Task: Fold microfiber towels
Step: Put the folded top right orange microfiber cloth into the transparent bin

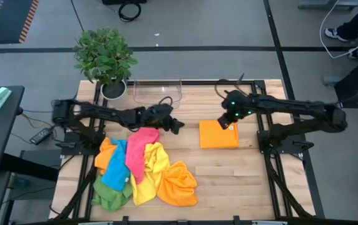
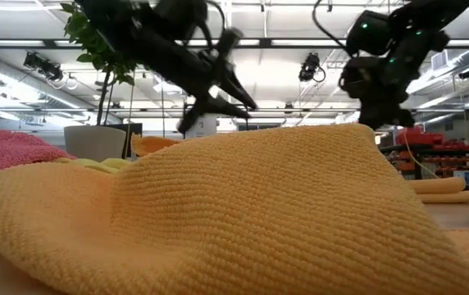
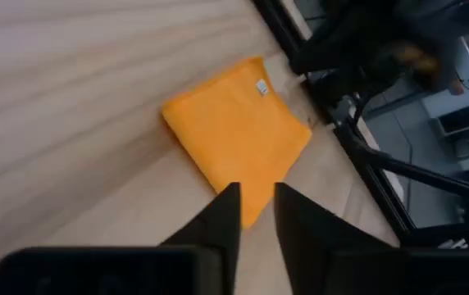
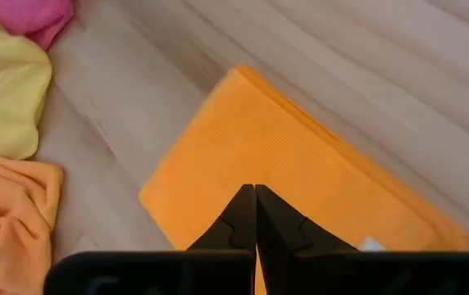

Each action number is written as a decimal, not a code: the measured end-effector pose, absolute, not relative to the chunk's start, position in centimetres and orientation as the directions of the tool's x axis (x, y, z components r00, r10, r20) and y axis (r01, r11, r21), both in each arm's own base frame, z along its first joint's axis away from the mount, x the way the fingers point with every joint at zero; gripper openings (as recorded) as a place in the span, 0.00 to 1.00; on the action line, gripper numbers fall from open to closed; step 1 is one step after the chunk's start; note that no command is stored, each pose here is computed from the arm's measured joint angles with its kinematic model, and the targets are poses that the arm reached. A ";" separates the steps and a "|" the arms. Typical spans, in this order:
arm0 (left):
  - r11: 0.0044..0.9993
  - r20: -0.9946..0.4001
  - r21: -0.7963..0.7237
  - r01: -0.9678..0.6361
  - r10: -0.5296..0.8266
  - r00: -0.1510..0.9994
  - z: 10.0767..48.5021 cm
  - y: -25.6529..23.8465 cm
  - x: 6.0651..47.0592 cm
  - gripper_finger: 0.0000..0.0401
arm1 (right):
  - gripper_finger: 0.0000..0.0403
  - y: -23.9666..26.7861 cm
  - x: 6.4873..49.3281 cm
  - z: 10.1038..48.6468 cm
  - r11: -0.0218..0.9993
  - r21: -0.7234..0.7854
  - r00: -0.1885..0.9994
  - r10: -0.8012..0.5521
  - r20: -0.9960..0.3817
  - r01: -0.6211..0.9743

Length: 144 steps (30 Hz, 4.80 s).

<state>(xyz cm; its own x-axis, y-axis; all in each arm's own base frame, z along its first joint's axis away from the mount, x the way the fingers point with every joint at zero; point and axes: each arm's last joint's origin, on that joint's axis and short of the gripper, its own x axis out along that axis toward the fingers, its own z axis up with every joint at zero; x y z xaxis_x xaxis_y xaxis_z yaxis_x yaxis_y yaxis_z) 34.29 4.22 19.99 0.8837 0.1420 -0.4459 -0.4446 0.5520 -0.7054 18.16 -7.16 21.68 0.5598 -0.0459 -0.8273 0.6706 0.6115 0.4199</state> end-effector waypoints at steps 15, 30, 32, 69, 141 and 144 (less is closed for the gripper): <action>0.560 -0.555 -0.647 -0.517 0.119 0.823 20.5 6.0 36.9 0.35 | 0.02 -5.6 14.3 22.0 0.532 0.413 0.545 -0.112 -0.831 0.739; 0.335 -0.551 -0.777 -0.534 0.049 0.833 14.4 6.4 41.6 0.56 | 0.04 -4.6 12.4 19.8 0.388 0.314 0.359 -0.047 -0.932 0.867; 0.335 -0.550 -0.780 -0.529 0.037 0.834 13.6 6.5 42.3 0.62 | 0.07 -4.3 12.1 19.2 0.369 0.306 0.341 -0.034 -0.939 0.878; 0.435 -0.656 -0.667 -0.605 0.043 0.754 10.5 5.8 46.0 0.36 | 0.29 -4.1 11.9 12.5 0.286 0.384 0.424 -0.094 -0.901 0.878; 0.387 -0.836 0.137 -0.912 0.539 0.103 28.9 20.1 26.4 0.01 | 0.00 -21.1 40.6 25.8 0.613 0.385 0.665 -0.327 -0.671 0.690; 0.372 -0.846 0.151 -0.916 0.528 0.075 28.5 20.6 26.0 0.01 | 0.00 -21.5 41.3 24.7 0.609 0.379 0.653 -0.319 -0.687 0.696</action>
<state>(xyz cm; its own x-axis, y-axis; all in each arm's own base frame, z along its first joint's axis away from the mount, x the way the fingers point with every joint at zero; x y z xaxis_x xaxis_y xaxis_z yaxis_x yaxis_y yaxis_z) 26.04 20.63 28.51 0.0746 0.5278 -0.8461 -0.9157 0.3722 0.1514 41.31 -21.49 24.72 0.6531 -0.3190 -0.6868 0.6963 0.6095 0.3791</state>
